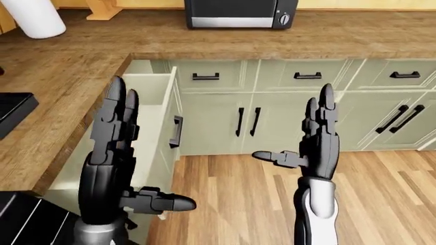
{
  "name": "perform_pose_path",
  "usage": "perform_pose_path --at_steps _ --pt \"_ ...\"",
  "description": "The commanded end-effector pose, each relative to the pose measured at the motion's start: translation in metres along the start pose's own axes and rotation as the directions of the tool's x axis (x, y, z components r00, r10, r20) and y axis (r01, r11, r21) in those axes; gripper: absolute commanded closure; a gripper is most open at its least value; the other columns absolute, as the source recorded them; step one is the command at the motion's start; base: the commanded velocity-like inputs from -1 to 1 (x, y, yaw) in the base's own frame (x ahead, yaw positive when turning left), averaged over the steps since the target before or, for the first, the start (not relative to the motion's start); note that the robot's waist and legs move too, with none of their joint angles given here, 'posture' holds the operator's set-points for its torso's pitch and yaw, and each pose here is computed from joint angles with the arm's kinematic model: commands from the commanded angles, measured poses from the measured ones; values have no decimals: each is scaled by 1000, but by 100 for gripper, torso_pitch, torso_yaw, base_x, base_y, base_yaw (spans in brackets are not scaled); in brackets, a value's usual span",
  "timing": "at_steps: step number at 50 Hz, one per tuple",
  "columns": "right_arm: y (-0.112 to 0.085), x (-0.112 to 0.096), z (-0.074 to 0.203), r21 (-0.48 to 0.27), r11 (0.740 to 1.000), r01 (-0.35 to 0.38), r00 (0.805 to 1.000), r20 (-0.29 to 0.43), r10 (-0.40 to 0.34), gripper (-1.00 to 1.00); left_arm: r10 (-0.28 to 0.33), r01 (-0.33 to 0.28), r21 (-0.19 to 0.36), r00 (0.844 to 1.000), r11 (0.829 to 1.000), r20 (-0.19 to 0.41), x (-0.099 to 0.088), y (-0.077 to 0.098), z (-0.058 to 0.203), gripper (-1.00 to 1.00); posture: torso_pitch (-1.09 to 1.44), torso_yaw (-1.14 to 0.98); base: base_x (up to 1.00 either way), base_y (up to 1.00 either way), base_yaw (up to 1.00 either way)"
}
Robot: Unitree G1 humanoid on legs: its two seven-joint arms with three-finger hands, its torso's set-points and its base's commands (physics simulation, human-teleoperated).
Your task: Close the right drawer.
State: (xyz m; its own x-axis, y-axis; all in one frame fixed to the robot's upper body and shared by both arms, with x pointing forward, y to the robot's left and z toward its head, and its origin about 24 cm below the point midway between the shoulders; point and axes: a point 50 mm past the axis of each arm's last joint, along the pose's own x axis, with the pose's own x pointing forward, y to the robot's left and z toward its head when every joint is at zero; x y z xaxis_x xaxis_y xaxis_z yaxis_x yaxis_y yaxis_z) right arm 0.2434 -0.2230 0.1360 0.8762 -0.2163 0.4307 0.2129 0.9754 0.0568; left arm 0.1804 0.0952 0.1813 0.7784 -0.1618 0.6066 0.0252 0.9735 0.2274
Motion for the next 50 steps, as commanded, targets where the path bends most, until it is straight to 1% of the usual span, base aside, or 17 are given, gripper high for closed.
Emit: perform_pose_path --at_steps 1,10,15,17,22,24,27,28,31,34,36,37,38,40,43,46,50 --pt "3 4 16 -2 1000 -20 996 89 20 -100 -26 27 -12 998 1000 60 2 -7 8 -100 0 0 0 0 0" --pt "2 4 15 -1 1000 -17 996 85 17 -100 -103 104 -44 994 994 29 6 -30 -7 -100 0 0 0 0 0" --pt "3 4 14 -1 1000 -21 997 79 21 -100 -150 151 -67 988 986 23 17 -45 -16 -100 0 0 0 0 0" --pt "3 4 12 0 1000 -23 997 76 23 -100 -159 158 -75 987 985 5 20 -49 -24 -100 0 0 0 0 0" --pt "4 4 10 -2 1000 -29 997 69 29 -100 -162 161 -88 987 983 0 19 -59 -21 -100 0 0 0 0 0" --pt "5 3 9 -1 999 -33 997 64 33 -100 -183 177 -121 982 977 -38 15 -68 -27 -100 0 0 0 0 0" --pt "6 3 7 -2 999 -36 998 60 36 -100 -188 178 -141 980 974 -65 14 -71 -32 -100 0 0 0 0 0" --pt "7 3 7 -2 999 -38 998 59 38 -100 -192 175 -167 977 970 -93 14 -72 -36 -100 0 0 0 0 0" --pt "8 3 5 -4 999 -45 997 56 45 -100 -212 184 -193 967 964 -142 13 -77 -47 -100 0 0 0 0 0" --pt "8 3 4 -3 999 -45 998 52 45 -100 -245 185 -240 937 953 -250 9 -83 -67 -100 0 0 0 0 0" --pt "8 3 3 -3 999 -47 998 49 47 -100 -256 188 -247 925 951 -281 7 -86 -75 -100 0 0 0 0 0" --pt "8 3 2 -3 999 -48 998 47 48 -100 -264 192 -242 914 951 -308 6 -88 -80 -100 0 0 0 0 0" --pt "9 3 2 -3 999 -49 998 46 49 -100 -259 175 -262 908 949 -329 6 -88 -83 -100 0 0 0 0 0" --pt "9 3 0 -3 999 -50 998 44 50 -100 -255 148 -279 881 949 -399 0 -90 -98 -100 0 0 0 0 0" --pt "9 3 -1 -3 999 -52 998 43 52 -100 -231 116 -275 871 954 -433 -1 -91 -105 -100 0 0 0 0 0" --pt "9 3 -1 -3 999 -53 998 43 53 -100 -198 57 -278 838 959 -509 -10 -95 -118 -100 0 0 0 0 0" --pt "10 3 -2 -2 998 -55 998 41 55 -100 -153 19 -244 825 970 -544 -17 -99 -125 -100 0 0 0 0 0"
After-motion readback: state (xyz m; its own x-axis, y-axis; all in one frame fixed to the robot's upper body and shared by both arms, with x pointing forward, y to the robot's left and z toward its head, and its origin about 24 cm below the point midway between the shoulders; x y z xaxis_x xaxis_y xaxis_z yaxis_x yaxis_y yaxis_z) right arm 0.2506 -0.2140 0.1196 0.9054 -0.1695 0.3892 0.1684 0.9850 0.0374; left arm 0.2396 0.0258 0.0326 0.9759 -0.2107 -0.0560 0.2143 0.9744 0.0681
